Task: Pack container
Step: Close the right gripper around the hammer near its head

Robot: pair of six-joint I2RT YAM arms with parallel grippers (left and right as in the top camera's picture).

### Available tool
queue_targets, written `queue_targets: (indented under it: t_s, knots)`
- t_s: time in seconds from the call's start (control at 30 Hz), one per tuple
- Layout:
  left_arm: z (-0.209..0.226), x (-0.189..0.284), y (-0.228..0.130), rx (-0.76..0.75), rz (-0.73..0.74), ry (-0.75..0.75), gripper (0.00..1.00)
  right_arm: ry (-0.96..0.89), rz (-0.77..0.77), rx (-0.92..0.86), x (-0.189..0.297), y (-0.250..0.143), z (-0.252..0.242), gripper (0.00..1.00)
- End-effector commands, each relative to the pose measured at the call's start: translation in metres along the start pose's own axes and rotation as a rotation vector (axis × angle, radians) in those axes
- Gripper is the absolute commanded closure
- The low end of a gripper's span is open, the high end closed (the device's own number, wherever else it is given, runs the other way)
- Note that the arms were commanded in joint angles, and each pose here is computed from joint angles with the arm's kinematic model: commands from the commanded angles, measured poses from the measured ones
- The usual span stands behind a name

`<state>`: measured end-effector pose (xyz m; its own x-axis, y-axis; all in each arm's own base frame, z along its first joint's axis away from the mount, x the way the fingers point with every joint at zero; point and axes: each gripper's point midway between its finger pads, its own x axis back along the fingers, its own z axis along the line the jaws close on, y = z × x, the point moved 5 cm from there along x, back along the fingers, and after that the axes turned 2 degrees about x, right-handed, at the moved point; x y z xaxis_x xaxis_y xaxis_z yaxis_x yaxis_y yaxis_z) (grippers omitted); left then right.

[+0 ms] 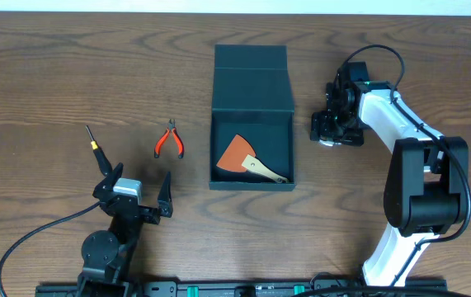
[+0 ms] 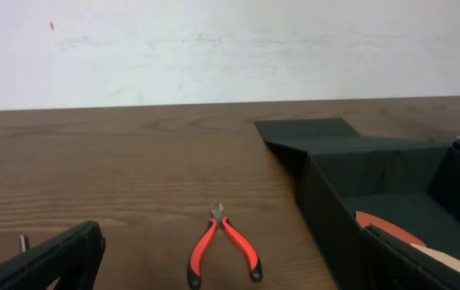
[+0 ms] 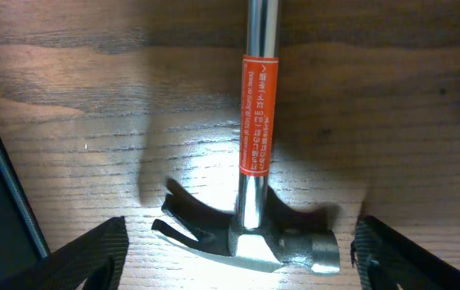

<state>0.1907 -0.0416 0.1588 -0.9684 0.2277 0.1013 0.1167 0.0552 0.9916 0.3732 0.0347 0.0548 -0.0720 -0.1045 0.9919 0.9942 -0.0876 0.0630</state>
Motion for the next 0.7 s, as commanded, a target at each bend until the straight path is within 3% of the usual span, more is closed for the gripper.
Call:
queue_targets:
  t_s: [0.0,0.5,0.67]
  knots:
    - [-0.003,-0.001,-0.013,0.006,0.048,-0.024,0.01,-0.023,0.019,-0.012,-0.007,-0.003,-0.006,0.16]
    - [-0.003,-0.001,-0.013,0.007,0.048,-0.024,0.01,-0.031,0.108,-0.020,-0.039,-0.012,-0.010,0.12]
    - [-0.003,-0.001,-0.013,0.007,0.048,-0.024,0.01,-0.030,0.107,-0.020,-0.039,-0.012,-0.010,0.22]
